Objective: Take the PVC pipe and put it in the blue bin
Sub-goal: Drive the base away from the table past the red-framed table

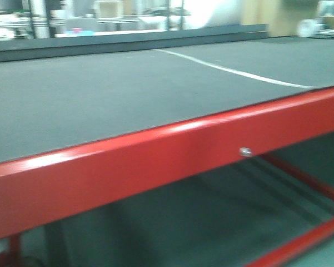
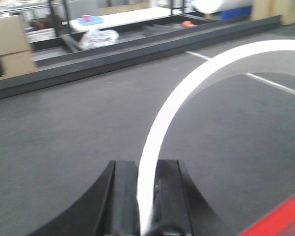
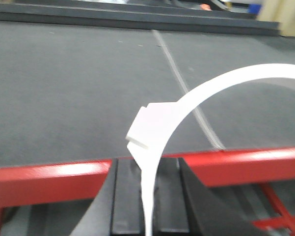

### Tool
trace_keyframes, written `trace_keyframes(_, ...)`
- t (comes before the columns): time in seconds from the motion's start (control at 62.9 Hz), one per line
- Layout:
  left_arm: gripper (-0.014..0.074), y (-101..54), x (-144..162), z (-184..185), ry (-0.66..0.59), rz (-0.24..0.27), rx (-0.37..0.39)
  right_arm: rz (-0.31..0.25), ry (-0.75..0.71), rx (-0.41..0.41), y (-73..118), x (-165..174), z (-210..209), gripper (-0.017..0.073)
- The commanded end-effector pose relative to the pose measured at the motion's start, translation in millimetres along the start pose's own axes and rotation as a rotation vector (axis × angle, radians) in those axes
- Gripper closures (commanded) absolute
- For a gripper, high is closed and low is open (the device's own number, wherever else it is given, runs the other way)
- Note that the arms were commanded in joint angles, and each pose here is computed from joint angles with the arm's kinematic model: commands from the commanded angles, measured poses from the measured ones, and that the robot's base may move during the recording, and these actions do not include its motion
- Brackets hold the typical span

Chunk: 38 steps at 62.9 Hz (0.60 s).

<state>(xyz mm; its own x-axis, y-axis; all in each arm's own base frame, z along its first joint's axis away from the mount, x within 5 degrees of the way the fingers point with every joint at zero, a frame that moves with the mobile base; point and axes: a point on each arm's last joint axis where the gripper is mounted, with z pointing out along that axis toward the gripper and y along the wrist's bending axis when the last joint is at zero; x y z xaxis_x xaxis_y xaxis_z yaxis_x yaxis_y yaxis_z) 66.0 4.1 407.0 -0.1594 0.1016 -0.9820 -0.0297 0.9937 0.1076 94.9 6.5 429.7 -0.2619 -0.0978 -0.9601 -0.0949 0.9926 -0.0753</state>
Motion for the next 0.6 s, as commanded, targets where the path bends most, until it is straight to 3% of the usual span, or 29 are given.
trace_keyframes(0.0,0.0704,-0.3,-3.7,-1.3,-0.039,-0.013,0.005,-0.013,-0.028,0.011,-0.9,-3.4,-2.8,0.0727)
trace_keyframes(0.588,0.0704,-0.3,-3.7,-1.3,-0.039,-0.013,0.005,-0.013,-0.028,0.011,-0.9,-3.4,-2.8,0.0727)
